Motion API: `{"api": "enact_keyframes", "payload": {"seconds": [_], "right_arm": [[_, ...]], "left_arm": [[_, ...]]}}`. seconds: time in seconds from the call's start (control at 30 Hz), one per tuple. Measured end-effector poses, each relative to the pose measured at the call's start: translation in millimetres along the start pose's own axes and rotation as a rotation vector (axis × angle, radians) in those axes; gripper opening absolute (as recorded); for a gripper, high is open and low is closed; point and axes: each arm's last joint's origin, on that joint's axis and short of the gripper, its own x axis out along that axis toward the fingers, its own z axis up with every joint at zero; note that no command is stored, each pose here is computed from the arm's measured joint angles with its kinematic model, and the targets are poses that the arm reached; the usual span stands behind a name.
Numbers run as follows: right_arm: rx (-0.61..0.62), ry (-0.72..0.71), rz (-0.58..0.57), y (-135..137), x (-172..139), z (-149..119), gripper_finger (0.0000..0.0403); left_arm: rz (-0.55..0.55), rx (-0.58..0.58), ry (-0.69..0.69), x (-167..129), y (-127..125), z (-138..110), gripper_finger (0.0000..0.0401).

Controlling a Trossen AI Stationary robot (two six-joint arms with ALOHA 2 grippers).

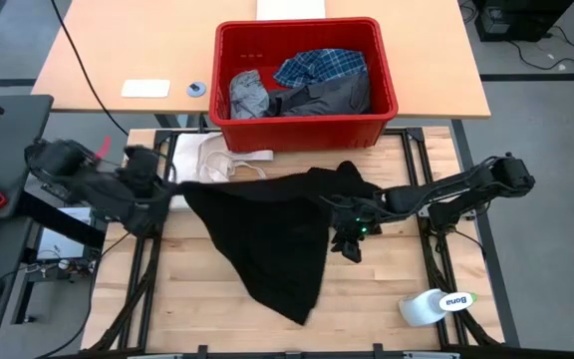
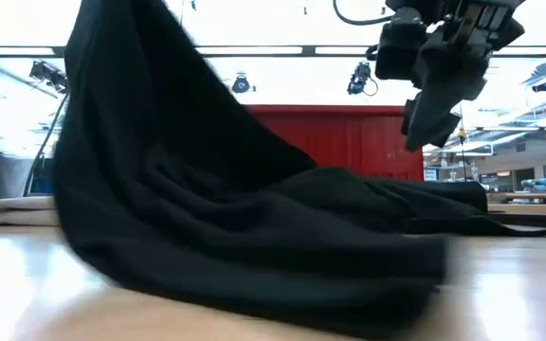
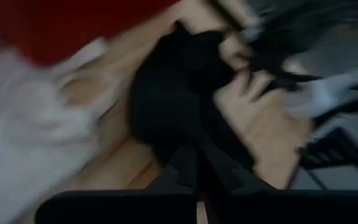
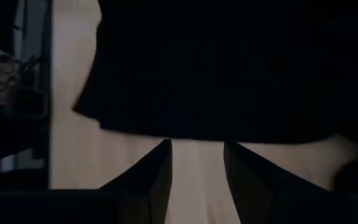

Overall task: Fold Laundry from Bin
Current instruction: Fold the black shirt

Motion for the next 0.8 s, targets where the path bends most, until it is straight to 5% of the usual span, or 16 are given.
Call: {"api": "enact_keyframes", "payload": {"seconds": [0.27, 0.47, 0.63, 0.8], "right_arm": [[-0.208, -0.208, -0.136, -13, 35, 22, 0.0152], [-0.236, -0.384, -0.137, -33, 73, 47, 0.0152], [-0.212, -0.382, -0.121, -40, 94, 81, 0.0152], [-0.151, -0.311, -0.123, -35, 81, 107, 0.0151]], "left_arm": [[-0.151, 0.119, -0.151, -30, -5, 27, 0.0015], [-0.296, 0.219, -0.324, -40, -25, 43, 0.0016], [-0.354, 0.231, -0.395, -46, -31, 49, 0.0017], [-0.276, 0.247, -0.312, -30, -37, 39, 0.0017]]}}
